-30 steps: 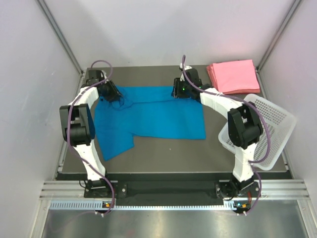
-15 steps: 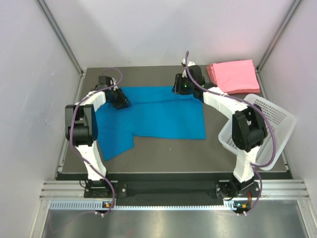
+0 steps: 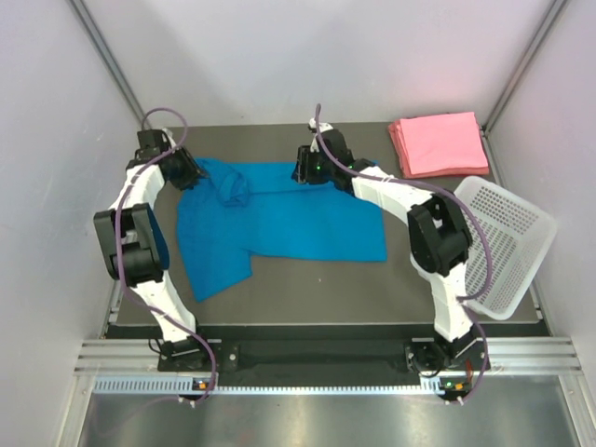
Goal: Fold and stack the t-shirts
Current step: Fold the tshirt
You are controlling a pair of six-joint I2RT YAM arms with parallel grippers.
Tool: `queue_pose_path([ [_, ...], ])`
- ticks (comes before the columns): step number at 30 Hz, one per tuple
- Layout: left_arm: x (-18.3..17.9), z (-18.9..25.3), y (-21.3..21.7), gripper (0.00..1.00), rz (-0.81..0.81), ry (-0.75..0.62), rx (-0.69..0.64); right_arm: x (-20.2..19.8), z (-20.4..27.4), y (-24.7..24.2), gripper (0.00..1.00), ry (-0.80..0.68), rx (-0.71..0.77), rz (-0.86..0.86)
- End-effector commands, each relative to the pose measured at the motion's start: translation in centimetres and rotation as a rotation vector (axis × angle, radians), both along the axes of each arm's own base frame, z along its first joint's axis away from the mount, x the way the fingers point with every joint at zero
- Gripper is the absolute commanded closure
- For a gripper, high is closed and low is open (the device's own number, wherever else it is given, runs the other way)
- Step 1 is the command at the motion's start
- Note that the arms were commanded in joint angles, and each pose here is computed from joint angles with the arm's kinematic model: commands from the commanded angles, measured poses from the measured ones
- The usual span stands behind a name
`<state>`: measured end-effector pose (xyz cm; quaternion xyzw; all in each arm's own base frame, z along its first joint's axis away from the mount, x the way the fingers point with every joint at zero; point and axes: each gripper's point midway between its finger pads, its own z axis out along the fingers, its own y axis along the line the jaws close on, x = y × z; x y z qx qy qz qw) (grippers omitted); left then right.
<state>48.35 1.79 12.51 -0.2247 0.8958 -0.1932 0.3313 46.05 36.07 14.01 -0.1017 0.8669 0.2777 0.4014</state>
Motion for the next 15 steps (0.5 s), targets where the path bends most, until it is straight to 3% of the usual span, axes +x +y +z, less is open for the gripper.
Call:
queue_pose_path([
  [1,1.9,1.9,-0.6,0.58,-0.106,-0.112,0.008,0.9,2.2,3.2,0.55,-0.054,0.076,0.022],
  [5,4.1,1.4,-1.7,0.58,-0.207,-0.163,0.003,1.0,1.7,4.3,0.55,-0.048,0.083,0.027],
  [15,7.2,-2.4,-3.4,0.58,-0.325,-0.142,0.067,1.1,-0.4,4.6,0.55,-0.034,0.059,0.044],
])
